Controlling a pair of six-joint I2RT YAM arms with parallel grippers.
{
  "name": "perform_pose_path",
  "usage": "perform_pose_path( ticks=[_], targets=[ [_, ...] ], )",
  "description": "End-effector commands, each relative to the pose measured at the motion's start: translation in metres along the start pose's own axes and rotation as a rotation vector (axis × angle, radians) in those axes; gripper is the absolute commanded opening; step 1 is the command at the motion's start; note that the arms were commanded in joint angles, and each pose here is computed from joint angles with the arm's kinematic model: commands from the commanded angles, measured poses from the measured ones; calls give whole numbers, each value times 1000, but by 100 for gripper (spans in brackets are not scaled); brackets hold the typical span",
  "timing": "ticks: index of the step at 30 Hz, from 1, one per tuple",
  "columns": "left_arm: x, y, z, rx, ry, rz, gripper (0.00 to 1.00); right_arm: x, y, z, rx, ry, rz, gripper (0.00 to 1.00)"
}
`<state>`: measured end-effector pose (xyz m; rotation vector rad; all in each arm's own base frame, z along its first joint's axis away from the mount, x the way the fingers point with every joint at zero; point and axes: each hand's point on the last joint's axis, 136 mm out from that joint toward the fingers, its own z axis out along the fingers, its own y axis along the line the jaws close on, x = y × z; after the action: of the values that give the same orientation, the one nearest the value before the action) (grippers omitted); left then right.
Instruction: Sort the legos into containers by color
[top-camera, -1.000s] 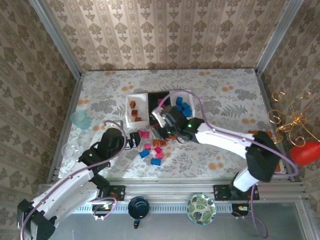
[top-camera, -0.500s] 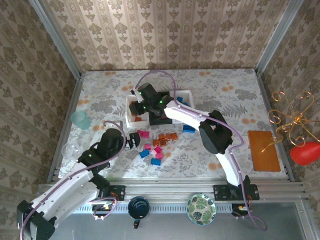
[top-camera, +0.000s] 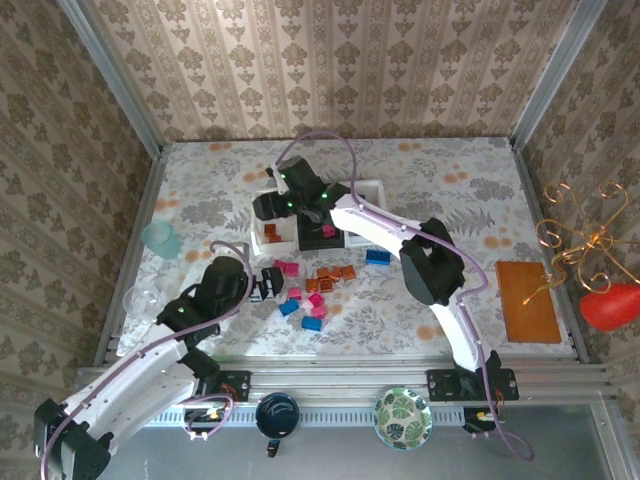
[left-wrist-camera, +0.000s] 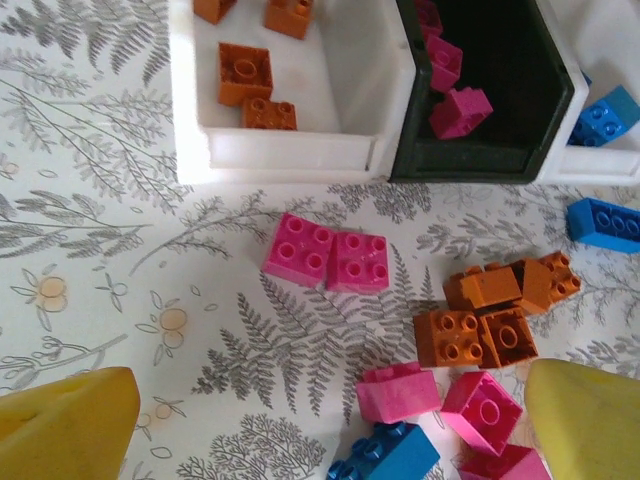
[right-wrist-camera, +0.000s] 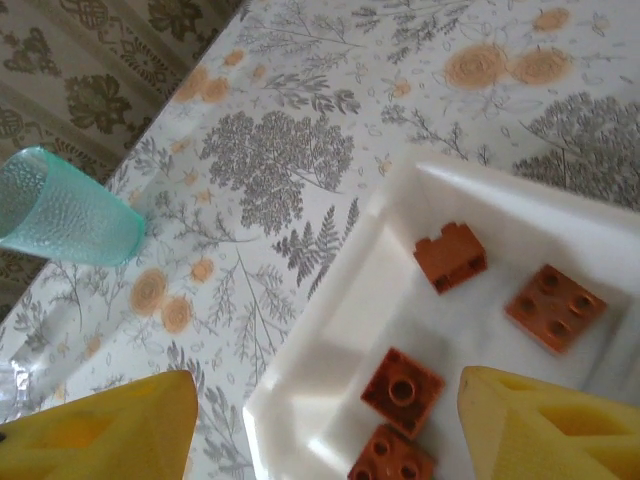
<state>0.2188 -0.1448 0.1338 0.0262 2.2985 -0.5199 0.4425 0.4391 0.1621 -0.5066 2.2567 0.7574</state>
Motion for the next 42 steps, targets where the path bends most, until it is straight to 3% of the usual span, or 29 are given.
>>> perform_pose_path(
  ticks=[1, 7, 18, 27, 31, 42],
  targets=[
    [5, -12, 6, 47, 57, 51, 100, -14, 14, -43, -49, -74, 10, 71],
    [30, -38, 27, 72, 197, 161, 82, 35, -2, -74, -19, -31, 23, 71],
    [92, -77, 38, 40, 416, 457, 83, 96, -55, -133, 138, -16, 52, 72],
    [127, -93, 44, 13, 522, 562, 81, 98, -77, -159, 179, -58, 84, 73],
    [139, -93, 47, -24, 552, 605, 72, 96, -81, -164, 184, -69, 90, 73],
    [146, -81, 54, -68, 556, 616, 66, 98, -87, -169, 189, -77, 101, 73]
  ],
)
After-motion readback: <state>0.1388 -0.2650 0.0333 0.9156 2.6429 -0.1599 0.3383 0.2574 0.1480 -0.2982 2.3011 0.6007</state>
